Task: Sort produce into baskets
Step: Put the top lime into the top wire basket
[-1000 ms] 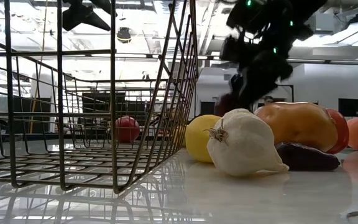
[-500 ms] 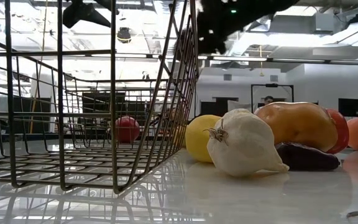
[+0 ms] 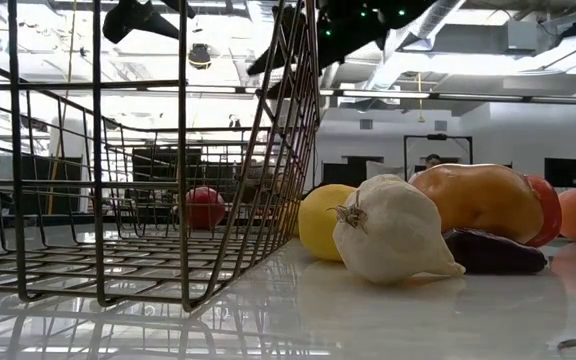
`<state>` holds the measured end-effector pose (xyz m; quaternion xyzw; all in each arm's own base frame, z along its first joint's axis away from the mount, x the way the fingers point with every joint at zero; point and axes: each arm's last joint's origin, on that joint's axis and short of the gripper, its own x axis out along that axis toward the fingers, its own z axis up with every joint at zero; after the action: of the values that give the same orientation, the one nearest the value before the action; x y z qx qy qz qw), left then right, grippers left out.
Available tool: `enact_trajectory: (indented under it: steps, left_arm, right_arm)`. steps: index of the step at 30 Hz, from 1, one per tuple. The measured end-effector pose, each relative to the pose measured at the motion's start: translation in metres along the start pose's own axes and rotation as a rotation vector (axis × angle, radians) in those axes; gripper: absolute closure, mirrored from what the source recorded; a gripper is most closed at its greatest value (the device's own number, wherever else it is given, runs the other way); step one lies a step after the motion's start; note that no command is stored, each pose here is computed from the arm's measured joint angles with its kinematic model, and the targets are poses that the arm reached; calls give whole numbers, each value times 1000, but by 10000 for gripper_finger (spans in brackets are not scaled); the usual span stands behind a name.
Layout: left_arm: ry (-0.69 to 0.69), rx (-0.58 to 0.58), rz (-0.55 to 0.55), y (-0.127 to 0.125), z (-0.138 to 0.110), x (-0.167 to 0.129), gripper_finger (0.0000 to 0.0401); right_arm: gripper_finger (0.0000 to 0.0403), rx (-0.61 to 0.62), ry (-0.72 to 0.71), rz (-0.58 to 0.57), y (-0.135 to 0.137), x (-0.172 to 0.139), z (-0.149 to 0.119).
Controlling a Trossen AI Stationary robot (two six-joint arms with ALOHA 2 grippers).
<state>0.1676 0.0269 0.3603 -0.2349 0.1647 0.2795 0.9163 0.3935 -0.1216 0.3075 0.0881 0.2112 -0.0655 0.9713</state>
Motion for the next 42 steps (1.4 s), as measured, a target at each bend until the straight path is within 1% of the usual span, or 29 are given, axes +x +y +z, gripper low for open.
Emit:
enact_trajectory:
  steps: [2,4,6,11,13,16,20,27,32,37,42]
  left_arm:
    - [3,1,-1,0,0,0,211]
    - [7,2,-2,0,-1,0,211]
    - [8,1,-6,0,0,0,211]
    - [14,1,-14,0,-1,0,211]
    - [14,1,-14,0,-1,0,211]
    - [13,10,-13,0,-1,0,211]
    - [12,33,-12,0,0,0,211]
    - [8,51,-5,0,0,0,211]
    - [7,72,-6,0,0,0,211]
    - [6,75,-6,0,0,0,211]
    - [8,76,-5,0,0,0,211]
  right_arm:
    - [20,-24,67,-6,-2,-1,0]
    - [19,-38,90,-5,-1,-3,4]
    - [16,-32,145,-2,1,-11,3]
    - [13,-27,208,-34,5,-37,2]
    - [14,-27,242,-55,8,-47,-5]
    - [17,-27,238,-82,13,-59,-14]
    - [18,-25,245,-71,21,-65,-39]
    - [19,-40,298,-21,37,-52,-90]
    - [19,-64,333,19,47,-30,-130]
    - [34,-82,333,56,58,-11,-153]
    - [68,-96,360,76,64,7,-172]
